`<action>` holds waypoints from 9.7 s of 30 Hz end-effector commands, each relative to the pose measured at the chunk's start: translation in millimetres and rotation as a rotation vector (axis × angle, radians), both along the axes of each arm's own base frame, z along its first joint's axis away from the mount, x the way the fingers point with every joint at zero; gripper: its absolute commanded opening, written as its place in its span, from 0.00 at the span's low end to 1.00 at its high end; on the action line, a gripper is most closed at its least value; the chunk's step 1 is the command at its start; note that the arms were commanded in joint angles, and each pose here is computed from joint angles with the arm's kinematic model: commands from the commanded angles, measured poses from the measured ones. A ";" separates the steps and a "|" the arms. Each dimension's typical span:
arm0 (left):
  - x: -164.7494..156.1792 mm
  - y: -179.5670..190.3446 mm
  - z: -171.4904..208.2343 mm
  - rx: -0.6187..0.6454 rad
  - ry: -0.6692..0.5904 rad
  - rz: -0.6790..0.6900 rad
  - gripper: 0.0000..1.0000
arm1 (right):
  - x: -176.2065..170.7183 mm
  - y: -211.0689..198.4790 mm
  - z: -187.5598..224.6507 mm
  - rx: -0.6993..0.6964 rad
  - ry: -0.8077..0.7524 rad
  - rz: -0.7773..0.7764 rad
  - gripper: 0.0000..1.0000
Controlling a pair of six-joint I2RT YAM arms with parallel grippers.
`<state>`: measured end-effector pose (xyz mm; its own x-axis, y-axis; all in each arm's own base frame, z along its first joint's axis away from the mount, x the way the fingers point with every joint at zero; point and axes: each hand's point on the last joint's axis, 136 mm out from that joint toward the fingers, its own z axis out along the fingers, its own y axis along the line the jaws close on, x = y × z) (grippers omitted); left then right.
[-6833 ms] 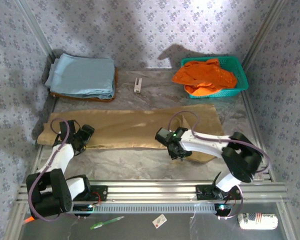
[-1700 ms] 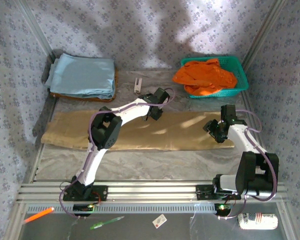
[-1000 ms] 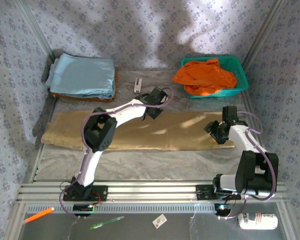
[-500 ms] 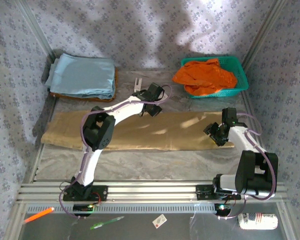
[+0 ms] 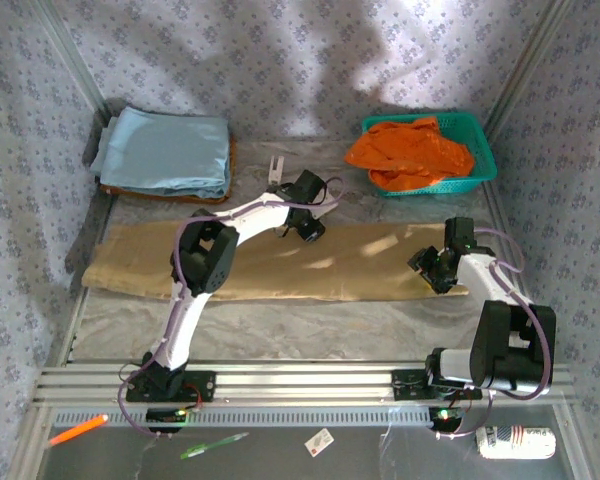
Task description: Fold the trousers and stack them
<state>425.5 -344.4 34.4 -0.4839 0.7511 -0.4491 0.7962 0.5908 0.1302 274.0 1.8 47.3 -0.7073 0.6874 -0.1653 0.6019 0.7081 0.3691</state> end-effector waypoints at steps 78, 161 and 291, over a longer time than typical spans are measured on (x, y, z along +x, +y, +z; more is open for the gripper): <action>-97.1 315.7 -13.4 -0.424 0.044 1.479 0.80 | 13.6 10.4 -8.0 0.024 0.064 0.052 0.30; -191.8 300.3 76.2 -0.686 0.063 1.330 0.89 | 43.3 226.6 131.3 -0.209 -0.167 0.660 0.00; -32.7 203.9 5.5 -0.290 0.278 1.065 0.59 | -2.8 195.0 43.9 -0.067 -0.106 0.653 0.52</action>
<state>384.3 -130.0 33.4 -0.9189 -0.2624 -0.2947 -0.1980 0.9527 -0.2306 273.3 206.9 90.3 -0.9539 0.1113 -0.2787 0.0057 0.9352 0.3540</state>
